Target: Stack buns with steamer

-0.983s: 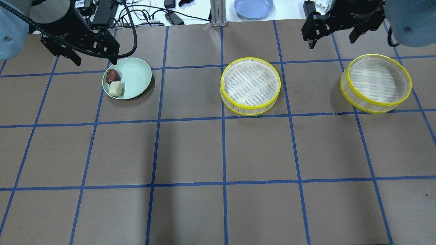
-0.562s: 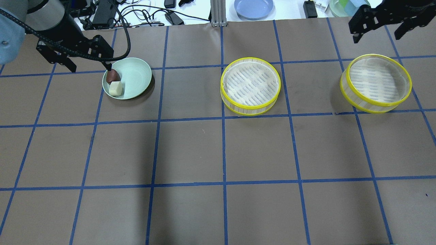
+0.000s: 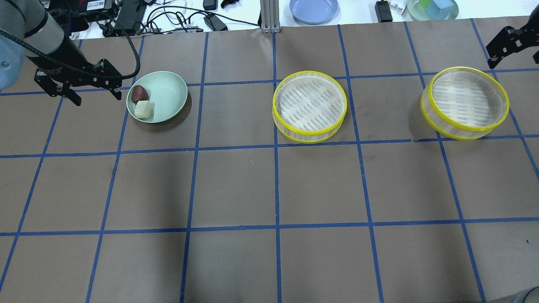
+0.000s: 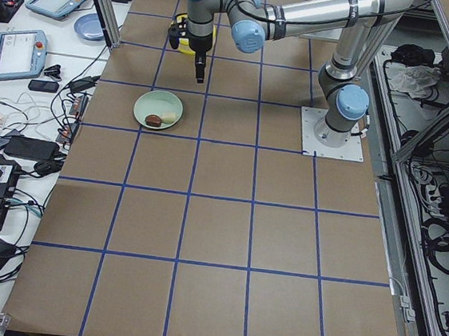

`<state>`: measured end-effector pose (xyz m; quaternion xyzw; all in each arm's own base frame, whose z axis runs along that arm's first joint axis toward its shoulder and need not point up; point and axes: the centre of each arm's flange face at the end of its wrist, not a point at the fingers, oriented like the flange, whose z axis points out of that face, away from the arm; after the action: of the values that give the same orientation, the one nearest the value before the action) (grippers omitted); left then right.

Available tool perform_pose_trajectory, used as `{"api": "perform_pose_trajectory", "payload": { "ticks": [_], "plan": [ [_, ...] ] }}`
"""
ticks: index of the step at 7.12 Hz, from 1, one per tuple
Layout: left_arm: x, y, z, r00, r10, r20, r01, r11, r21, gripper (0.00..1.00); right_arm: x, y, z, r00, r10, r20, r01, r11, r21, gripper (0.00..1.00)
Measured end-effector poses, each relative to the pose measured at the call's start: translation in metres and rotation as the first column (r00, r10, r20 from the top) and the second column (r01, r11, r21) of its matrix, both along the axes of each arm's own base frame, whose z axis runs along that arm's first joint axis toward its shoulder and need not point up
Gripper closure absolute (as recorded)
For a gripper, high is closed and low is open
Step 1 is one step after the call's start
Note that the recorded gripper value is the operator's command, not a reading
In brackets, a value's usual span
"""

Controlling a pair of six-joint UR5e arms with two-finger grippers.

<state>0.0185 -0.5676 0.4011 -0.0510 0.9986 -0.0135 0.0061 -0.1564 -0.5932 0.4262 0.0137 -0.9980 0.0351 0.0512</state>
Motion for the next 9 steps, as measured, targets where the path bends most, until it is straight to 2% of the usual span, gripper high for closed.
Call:
{"api": "perform_pose_trajectory", "payload": {
  "ticks": [2,3,5,6,7,8,9],
  "plan": [
    [0.017,-0.036,-0.068,0.997,-0.073,0.033,0.076,0.994,-0.076,0.00,-0.050,-0.025,-0.051,1.000,0.014,0.008,-0.014,1.000,0.018,0.00],
    [0.022,-0.053,-0.099,0.995,-0.087,0.044,0.091,0.990,-0.107,0.00,-0.077,-0.036,-0.078,1.000,0.020,0.023,-0.021,1.000,0.008,0.00],
    [0.028,-0.075,-0.155,0.994,-0.100,0.047,0.105,0.987,-0.119,0.02,-0.111,-0.056,-0.122,0.999,0.040,0.023,-0.039,0.999,-0.032,0.00],
    [0.030,-0.082,-0.179,0.993,-0.106,0.046,0.111,0.987,-0.117,0.07,-0.118,-0.062,-0.136,0.998,0.050,0.022,-0.049,0.998,-0.034,0.01],
    [0.031,-0.087,-0.200,0.993,-0.108,0.040,0.112,0.988,-0.110,0.15,-0.122,-0.064,-0.148,0.998,0.063,0.025,-0.062,0.998,-0.027,0.04],
    [0.030,-0.089,-0.211,0.994,-0.108,0.029,0.110,0.988,-0.105,0.17,-0.125,-0.065,-0.158,0.996,0.079,0.030,-0.078,0.997,-0.014,0.19],
    [0.029,-0.090,-0.213,0.994,-0.103,0.020,0.105,0.989,-0.109,0.17,-0.127,-0.064,-0.171,0.995,0.094,0.039,-0.094,0.996,0.004,0.21]
  ]
}}
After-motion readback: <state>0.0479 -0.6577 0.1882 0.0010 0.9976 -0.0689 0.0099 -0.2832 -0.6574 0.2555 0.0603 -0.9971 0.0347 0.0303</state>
